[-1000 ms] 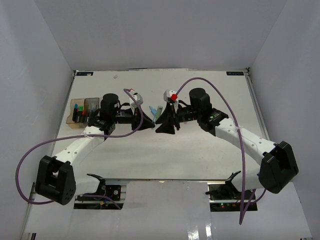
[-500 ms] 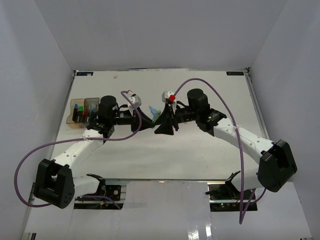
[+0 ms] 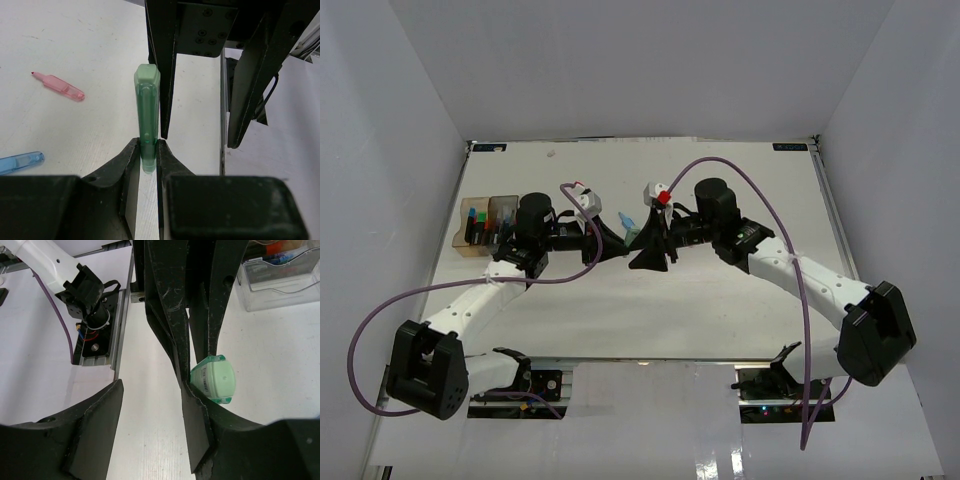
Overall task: Sort the stationery into containers
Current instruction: Close the pen cap on the pen.
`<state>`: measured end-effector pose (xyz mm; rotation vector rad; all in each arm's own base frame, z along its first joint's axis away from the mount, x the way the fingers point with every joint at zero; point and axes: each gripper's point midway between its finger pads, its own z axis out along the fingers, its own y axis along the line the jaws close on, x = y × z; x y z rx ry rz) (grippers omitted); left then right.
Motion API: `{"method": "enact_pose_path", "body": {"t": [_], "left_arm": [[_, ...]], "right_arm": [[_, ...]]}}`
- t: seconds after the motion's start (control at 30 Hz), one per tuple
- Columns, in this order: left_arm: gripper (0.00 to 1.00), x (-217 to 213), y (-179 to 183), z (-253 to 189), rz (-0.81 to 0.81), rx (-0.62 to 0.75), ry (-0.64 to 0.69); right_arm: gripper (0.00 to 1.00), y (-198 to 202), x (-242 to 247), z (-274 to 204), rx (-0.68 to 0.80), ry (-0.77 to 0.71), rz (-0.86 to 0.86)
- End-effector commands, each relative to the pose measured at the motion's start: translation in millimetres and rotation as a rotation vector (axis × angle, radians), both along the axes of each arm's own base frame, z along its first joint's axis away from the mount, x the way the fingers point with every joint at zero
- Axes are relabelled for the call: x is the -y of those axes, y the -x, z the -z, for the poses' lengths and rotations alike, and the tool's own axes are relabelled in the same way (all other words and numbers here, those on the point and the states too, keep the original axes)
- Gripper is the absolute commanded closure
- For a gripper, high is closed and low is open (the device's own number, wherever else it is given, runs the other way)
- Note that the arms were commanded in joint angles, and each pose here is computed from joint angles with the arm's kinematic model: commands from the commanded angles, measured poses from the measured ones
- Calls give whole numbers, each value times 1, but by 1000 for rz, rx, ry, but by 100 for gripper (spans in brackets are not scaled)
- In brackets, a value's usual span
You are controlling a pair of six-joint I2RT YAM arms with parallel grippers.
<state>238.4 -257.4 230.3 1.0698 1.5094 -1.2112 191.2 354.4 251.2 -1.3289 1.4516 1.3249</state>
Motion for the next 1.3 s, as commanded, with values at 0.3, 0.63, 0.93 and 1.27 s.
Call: {"method": "enact_pose_path", "body": {"t": [0.3,0.63,0.93,1.27], "left_arm": [[100,-3,11,-13,25,106,0],[100,-7,12,-2,34,104,-56],[100,-7,13,-3,36,113,-57],[100,-7,9,-2,26,114,-64]], "right_arm": [[42,1,22,-41,133,49,84],[47,-33,24,-50,233,194,154],[52,-32,11,-32,165,278,20],[55,-28,10,-24,149,283,-18]]}}
